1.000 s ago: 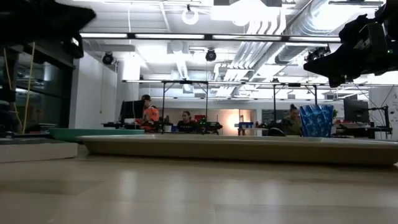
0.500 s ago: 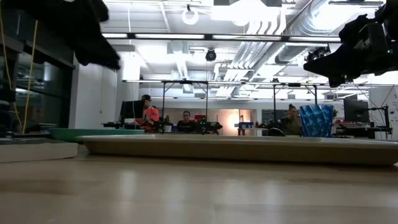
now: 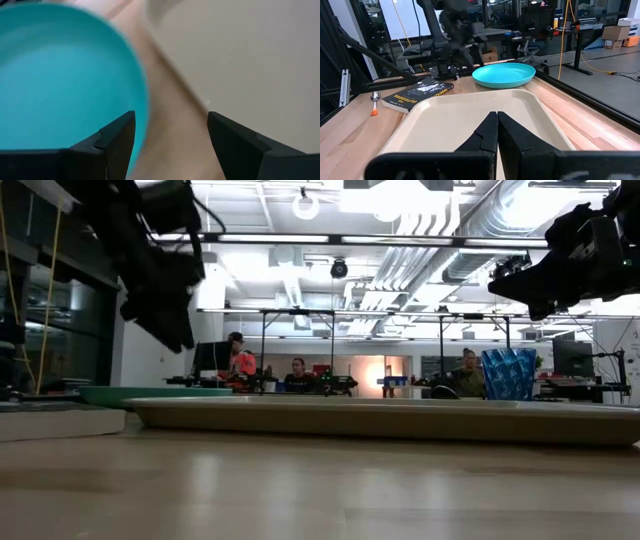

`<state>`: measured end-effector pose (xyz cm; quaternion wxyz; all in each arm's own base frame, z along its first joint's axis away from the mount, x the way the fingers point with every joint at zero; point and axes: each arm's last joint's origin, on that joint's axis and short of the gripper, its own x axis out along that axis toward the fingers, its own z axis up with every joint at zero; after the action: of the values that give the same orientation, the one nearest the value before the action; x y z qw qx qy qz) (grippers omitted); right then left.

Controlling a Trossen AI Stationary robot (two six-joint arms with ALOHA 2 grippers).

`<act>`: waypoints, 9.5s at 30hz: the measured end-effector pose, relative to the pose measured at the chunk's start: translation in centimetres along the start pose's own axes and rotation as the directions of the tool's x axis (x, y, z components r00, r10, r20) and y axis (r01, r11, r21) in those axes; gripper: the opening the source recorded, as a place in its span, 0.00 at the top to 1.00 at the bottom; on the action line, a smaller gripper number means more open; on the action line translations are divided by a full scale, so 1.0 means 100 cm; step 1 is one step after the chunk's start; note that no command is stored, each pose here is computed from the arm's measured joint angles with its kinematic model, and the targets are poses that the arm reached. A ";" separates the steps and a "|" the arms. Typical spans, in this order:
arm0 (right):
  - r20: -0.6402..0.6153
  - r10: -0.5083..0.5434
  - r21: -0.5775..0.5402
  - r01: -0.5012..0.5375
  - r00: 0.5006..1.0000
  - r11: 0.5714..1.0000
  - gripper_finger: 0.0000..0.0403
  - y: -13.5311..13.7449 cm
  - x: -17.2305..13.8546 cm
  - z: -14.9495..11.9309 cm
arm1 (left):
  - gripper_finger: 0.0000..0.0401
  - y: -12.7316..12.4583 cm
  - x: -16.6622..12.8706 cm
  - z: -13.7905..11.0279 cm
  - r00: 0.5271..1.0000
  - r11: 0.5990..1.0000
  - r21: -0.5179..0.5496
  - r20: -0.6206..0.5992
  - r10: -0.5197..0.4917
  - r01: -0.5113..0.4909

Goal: Pick and place plate/cup/fork/spoon on tray
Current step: Put the blue plate on the gray serving tray

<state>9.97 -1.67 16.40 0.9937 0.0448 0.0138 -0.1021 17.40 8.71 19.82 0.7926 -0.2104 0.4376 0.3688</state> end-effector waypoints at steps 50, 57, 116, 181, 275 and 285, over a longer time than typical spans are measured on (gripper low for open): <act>0.000 0.000 0.000 0.000 1.000 1.000 1.00 0.000 0.000 0.000 | 0.43 0.019 0.076 -0.012 0.918 0.993 0.071 -0.380 0.117 -0.098; 0.000 0.000 0.000 0.000 1.000 1.000 1.00 0.000 0.000 0.000 | 0.52 0.018 0.076 -0.012 0.918 0.993 0.068 -0.381 0.113 -0.094; 0.000 0.000 0.000 0.000 1.000 1.000 1.00 0.000 0.000 0.000 | 1.00 0.014 0.062 -0.003 0.939 0.980 0.129 -0.291 0.181 -0.149; 0.000 -0.001 0.000 0.001 1.000 1.000 1.00 0.000 0.000 0.000 | 1.00 -0.184 -0.045 0.013 0.953 0.727 0.676 0.285 -0.106 -0.121; 0.000 0.000 0.000 0.000 1.000 1.000 1.00 0.000 0.000 0.000 | 0.97 -0.261 0.080 -0.006 0.983 0.479 0.876 0.034 -0.180 0.058; 0.000 0.000 0.000 0.000 1.000 1.000 1.00 0.000 0.000 0.000 | 0.88 -0.261 0.080 -0.006 0.983 0.477 0.877 0.035 -0.182 0.057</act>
<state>9.97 -1.67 16.40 0.9937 0.0450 0.0137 -0.1020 39.89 -5.18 12.99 0.8385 0.2136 0.4985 0.0522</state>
